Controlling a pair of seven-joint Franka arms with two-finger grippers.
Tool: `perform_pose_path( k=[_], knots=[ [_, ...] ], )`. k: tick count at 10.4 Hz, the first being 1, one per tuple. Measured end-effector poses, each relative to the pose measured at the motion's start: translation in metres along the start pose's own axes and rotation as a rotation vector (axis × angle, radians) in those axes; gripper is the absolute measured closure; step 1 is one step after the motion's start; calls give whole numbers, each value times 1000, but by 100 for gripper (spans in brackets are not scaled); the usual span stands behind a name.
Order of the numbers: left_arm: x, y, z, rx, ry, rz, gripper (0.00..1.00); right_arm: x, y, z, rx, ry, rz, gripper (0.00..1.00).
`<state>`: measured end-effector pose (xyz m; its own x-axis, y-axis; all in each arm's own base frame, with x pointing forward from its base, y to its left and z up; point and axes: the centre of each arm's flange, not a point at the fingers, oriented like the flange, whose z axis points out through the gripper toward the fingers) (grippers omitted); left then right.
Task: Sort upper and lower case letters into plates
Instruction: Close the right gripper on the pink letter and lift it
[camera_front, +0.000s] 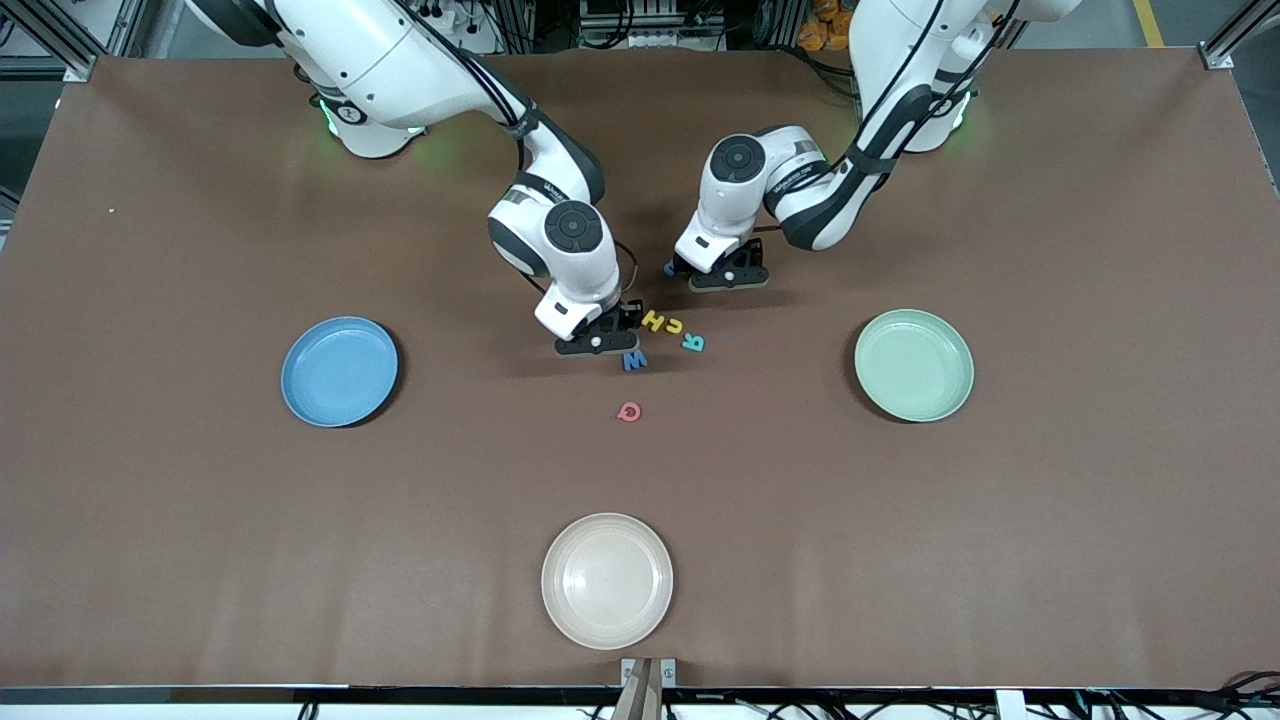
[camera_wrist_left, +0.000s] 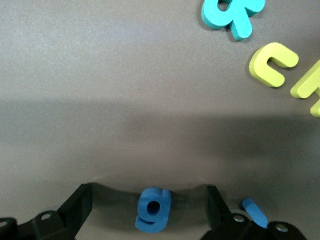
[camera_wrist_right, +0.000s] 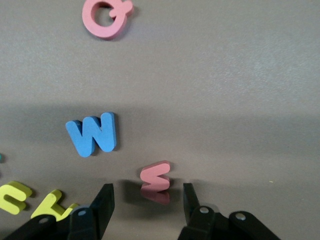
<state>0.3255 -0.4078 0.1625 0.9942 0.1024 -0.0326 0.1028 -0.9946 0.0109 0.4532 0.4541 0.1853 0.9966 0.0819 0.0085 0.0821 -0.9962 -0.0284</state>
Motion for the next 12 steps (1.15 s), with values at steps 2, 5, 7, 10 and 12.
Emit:
perform_pose_path(
  k=[2, 5, 7, 10, 12],
  knots=[
    [2, 1, -1, -3, 2, -17, 0, -3, -2, 4, -9, 6, -23, 39],
    [3, 0, -1, -2, 2, -62, 0, -3, -2, 8, -29, 27, -64, 48],
    [3, 0, -1, -1, 2, -98, 0, -3, -3, 8, -30, 29, -67, 50],
    [3, -1, -1, 3, 1, -153, 13, -2, -4, 6, -27, 34, -68, 74],
    [2, 1, -3, 1, 3, -175, 21, 2, -1, 4, -36, 32, -62, 73]
  ],
)
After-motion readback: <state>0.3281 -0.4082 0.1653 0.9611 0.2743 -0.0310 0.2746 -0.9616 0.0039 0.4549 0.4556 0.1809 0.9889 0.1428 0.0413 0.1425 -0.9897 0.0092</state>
